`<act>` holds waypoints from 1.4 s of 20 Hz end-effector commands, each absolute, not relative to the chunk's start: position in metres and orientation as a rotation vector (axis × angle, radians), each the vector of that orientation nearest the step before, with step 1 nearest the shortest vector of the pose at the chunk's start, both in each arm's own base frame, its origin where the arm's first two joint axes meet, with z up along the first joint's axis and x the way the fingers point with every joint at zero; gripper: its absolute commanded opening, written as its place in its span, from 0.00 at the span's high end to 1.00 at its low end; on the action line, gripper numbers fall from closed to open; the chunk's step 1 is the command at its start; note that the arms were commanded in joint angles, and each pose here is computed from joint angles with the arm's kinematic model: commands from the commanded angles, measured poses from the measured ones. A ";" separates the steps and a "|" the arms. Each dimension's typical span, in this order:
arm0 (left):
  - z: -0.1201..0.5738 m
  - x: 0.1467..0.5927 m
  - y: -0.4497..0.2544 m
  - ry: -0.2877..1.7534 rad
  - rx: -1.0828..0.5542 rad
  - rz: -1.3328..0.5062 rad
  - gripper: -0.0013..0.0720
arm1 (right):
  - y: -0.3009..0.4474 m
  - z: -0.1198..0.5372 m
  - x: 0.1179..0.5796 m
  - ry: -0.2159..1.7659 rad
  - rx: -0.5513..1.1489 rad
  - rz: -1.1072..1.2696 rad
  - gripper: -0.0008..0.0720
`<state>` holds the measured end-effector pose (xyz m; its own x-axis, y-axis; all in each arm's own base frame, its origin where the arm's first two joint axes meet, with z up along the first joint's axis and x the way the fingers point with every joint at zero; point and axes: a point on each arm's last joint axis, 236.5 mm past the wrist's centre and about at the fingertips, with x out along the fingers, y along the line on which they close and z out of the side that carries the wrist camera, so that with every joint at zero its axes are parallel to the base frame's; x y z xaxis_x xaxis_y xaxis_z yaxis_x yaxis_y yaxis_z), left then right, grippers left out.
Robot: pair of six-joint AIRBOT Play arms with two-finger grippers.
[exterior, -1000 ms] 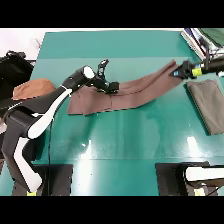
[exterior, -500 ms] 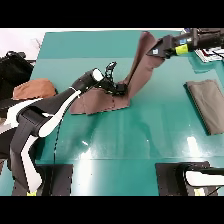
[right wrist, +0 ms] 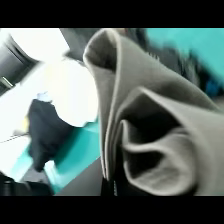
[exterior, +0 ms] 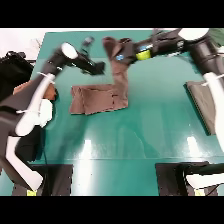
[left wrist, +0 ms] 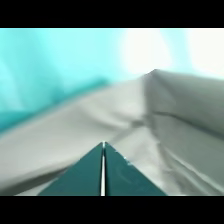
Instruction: Fold the shirts.
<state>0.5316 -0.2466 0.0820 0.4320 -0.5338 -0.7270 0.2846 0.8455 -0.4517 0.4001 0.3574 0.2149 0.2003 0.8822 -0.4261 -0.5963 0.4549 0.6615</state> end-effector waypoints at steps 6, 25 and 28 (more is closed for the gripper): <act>0.235 0.520 -0.057 0.730 -0.217 -0.214 0.95 | 0.524 0.159 0.374 0.788 0.393 1.271 0.44; 0.244 0.505 -0.143 0.700 -0.114 -0.398 0.95 | 0.263 -0.066 0.432 1.394 0.761 0.565 0.14; 0.240 0.500 -0.146 0.728 -0.118 -0.410 0.95 | 0.321 -0.067 0.444 1.379 0.799 0.651 0.31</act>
<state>0.5045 -0.1410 0.2428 0.6894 -0.3904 -0.6102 0.3132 0.9202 -0.2348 0.4364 0.2766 -0.0631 0.1039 0.7498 -0.6534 0.0428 0.6530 0.7561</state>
